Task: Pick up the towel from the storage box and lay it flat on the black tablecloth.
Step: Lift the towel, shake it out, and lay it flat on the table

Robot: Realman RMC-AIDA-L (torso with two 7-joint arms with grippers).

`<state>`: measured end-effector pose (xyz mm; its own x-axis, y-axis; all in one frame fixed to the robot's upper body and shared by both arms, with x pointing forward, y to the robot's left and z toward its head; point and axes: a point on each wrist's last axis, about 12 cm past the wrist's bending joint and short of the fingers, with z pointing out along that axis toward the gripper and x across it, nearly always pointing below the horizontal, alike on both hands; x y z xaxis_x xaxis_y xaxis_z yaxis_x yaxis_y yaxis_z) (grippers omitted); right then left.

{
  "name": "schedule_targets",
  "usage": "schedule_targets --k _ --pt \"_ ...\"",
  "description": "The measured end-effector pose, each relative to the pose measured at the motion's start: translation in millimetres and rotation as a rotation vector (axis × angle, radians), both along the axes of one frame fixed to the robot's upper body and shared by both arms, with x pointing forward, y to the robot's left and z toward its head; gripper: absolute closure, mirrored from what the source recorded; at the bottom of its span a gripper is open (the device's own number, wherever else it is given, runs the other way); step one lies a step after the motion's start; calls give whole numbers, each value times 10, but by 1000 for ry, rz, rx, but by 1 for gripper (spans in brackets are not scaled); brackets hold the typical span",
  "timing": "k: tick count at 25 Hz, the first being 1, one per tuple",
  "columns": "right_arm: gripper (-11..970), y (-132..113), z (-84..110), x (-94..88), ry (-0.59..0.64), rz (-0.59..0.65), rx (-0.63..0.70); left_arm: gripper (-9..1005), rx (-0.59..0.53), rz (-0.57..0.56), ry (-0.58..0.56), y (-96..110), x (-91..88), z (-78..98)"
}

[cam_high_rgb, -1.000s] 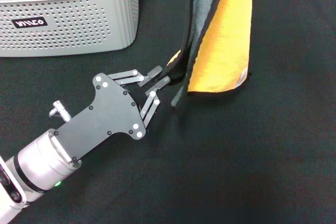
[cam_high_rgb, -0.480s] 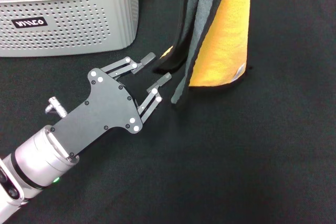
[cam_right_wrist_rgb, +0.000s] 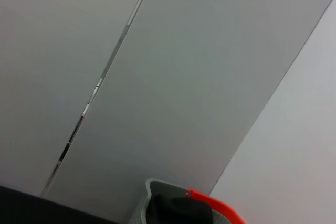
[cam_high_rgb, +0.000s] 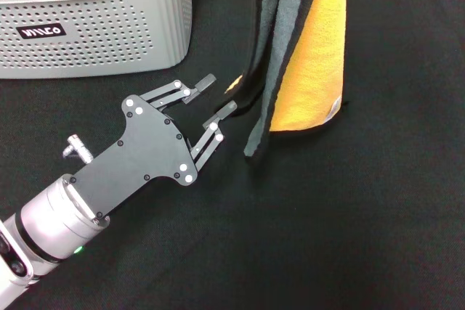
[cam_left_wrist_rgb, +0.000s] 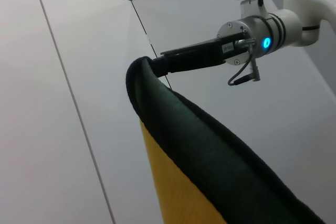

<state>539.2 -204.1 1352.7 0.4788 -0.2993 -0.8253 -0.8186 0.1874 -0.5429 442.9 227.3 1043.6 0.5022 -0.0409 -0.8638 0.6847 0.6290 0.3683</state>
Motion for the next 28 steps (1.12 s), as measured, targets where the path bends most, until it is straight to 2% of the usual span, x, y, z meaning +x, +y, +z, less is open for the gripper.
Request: schedule_targets --k 4,9,15,21,28 --pt "957 3 -2 -1 1 1 1 686 -1 3 -2 4 1 2" --pt "957 5 -4 -2 1 2 2 769 -2 1 1 4 0 1" --pt "958 1 -8 -22 2 7 0 950 -9 -1 1 6 -14 3" --pt "958 -3 -13 -39 6 12 -1 984 -17 -4 0 8 -21 10" --pt "957 -47 -64 -72 31 19 -18 996 -165 14 -16 227 -125 133"
